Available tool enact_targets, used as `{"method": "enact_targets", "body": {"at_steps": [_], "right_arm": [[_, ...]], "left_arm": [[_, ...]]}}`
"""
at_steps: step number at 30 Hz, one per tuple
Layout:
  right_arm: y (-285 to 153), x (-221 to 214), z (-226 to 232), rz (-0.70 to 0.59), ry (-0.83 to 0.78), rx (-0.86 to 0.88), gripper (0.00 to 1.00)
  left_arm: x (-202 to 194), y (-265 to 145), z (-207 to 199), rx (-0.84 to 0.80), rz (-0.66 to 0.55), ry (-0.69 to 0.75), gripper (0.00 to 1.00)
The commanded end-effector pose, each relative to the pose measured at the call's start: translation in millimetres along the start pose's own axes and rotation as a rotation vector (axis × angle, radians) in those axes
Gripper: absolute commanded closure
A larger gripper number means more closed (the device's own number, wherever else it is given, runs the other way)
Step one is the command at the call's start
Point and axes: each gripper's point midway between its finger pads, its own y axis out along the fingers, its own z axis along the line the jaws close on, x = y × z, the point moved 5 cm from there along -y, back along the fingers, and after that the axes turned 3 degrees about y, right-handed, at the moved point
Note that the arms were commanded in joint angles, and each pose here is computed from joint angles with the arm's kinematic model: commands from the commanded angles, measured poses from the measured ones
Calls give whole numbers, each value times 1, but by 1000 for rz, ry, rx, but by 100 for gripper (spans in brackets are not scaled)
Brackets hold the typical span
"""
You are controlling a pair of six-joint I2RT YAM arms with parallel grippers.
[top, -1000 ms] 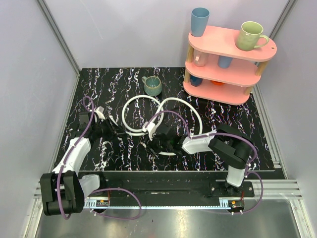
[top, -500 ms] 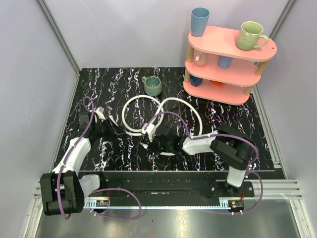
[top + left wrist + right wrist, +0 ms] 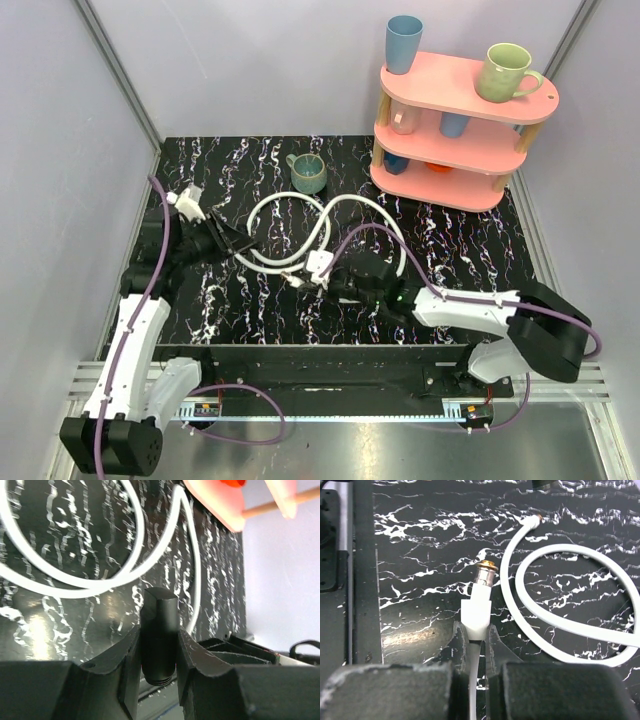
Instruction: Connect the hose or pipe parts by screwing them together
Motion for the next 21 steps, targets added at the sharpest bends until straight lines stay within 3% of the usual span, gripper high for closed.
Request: {"method": "enact_targets", "body": {"at_steps": [1,8,21], "right_arm": [[-15,38,10,-205,-140,64,100],[-29,35,17,-307,-208,76,100],[-37,57,7,-384,-239,-5,100]], "left_arm": [[-8,-7,-35,-202,77,-2,100],[-29,-21,-63,-394,184,49,100],[-52,-22,-64,-474,286,86,100]]}}
